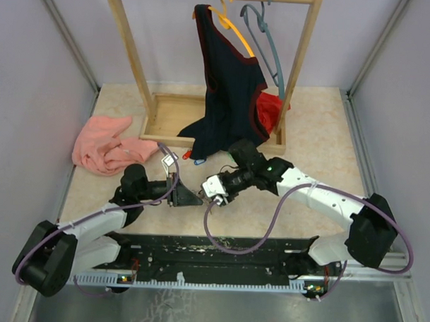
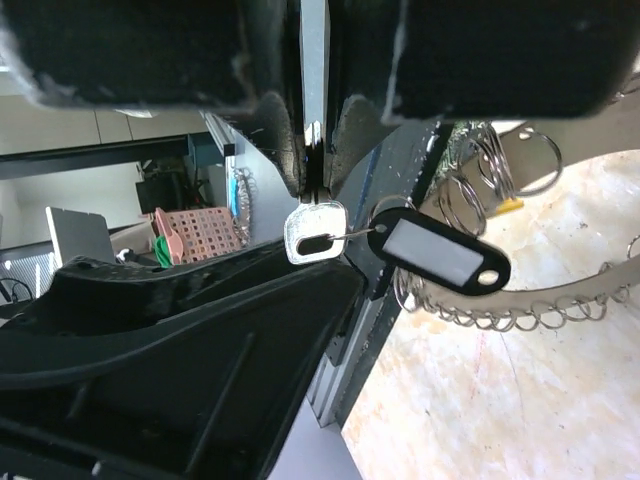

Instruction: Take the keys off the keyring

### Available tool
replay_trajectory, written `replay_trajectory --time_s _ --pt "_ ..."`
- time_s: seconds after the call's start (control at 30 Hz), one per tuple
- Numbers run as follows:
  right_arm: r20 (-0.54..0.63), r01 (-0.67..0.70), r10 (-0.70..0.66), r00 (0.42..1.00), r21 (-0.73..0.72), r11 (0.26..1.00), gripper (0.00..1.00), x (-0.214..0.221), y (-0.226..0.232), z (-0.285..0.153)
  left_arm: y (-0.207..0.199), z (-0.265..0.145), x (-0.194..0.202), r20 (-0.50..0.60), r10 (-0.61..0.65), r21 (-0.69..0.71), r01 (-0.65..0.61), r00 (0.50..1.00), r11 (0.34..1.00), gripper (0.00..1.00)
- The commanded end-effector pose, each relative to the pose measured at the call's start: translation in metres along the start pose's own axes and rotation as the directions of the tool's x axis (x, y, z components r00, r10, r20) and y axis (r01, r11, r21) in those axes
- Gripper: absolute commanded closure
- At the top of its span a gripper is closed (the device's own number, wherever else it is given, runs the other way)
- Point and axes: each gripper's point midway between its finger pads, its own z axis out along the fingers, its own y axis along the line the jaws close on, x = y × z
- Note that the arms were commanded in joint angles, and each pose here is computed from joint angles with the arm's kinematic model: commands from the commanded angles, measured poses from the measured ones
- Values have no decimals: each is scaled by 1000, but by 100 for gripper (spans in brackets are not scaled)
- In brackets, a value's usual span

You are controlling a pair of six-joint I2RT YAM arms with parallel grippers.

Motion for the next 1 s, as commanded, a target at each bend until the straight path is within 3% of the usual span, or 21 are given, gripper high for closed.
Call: replay_trajectory --time_s 0.0,0.7,0.97 --pt "-5 136 -136 991 72 988 58 -17 -15 -3 -19 -1 -10 -3 43 39 -43 999 998 100" --pt "-28 144 -142 989 121 982 62 -40 -23 -2 -18 2 -8 -56 -9 33 11 998 999 100" --pt "-73 187 -179 981 127 974 72 -37 -22 2 -18 2 -8 -64 -27 29 28 998 999 100"
